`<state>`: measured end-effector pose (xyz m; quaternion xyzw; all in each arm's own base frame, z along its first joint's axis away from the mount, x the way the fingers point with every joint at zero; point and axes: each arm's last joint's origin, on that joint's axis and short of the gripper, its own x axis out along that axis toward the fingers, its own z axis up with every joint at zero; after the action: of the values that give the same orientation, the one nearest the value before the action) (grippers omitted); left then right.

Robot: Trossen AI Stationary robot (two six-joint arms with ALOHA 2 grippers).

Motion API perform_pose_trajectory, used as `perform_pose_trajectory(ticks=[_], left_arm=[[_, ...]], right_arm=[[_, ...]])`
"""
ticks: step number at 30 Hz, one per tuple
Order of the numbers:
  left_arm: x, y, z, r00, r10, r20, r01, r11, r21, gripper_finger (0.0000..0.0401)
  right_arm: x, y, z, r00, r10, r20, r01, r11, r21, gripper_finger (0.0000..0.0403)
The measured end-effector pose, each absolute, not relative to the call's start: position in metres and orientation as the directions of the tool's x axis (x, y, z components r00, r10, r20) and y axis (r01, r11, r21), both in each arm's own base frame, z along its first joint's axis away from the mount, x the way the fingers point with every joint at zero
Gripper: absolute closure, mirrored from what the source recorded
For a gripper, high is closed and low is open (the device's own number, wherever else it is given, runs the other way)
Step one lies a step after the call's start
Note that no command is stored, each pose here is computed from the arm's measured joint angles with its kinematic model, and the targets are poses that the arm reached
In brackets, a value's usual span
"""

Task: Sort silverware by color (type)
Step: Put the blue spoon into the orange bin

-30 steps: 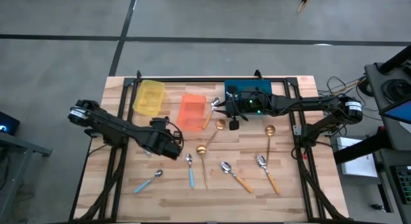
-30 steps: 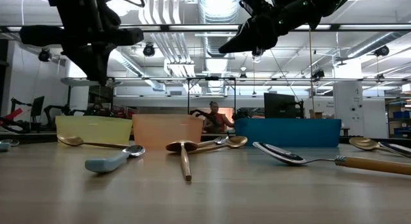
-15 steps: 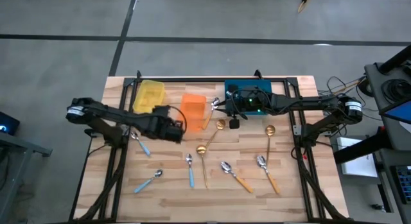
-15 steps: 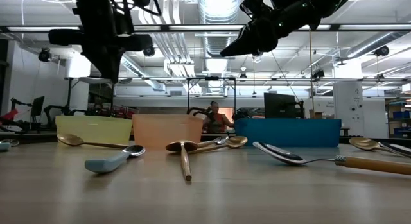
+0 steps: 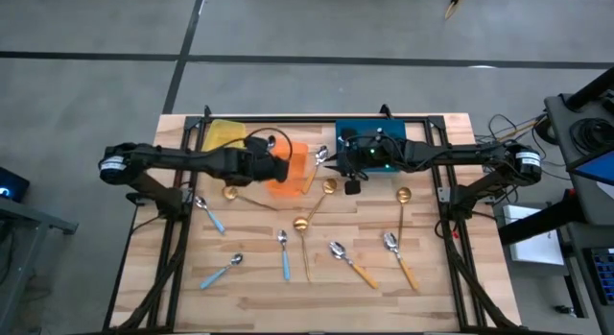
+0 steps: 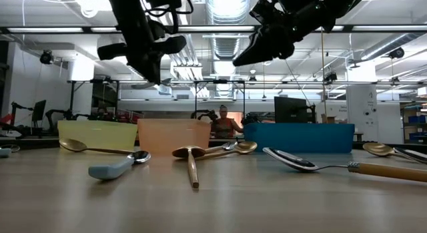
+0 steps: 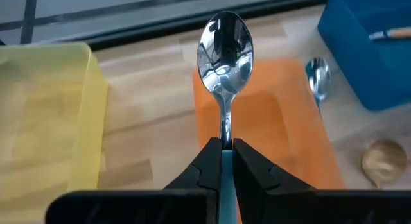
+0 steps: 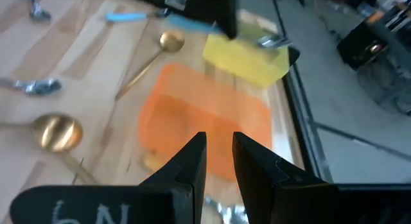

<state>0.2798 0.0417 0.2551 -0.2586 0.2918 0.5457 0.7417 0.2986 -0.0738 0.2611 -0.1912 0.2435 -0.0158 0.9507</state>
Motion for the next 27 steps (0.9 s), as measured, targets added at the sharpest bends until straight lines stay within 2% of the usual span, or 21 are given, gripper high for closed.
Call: perform_pose_trajectory(ticks=[7, 16, 27], left_arm=[[0.283, 0.063, 0.258, 0.243, 0.682, -0.69, -0.961, 0.265, -0.077, 0.0394], [0.285, 0.085, 0.262, 0.263, 0.704, -0.66, -0.959, 0.265, -0.099, 0.0394], [0.292, 0.089, 0.267, 0.339, 0.695, -0.634, -0.938, 0.304, -0.168, 0.0394]], right_arm=[[0.29, -0.077, 0.26, 0.818, -0.247, -0.519, 0.031, 0.921, -0.389, 0.0335], [0.281, -0.075, 0.259, 0.783, -0.243, -0.573, 0.02, 0.93, -0.366, 0.0335], [0.278, -0.074, 0.264, 0.791, -0.243, -0.561, 0.013, 0.924, -0.383, 0.0335]])
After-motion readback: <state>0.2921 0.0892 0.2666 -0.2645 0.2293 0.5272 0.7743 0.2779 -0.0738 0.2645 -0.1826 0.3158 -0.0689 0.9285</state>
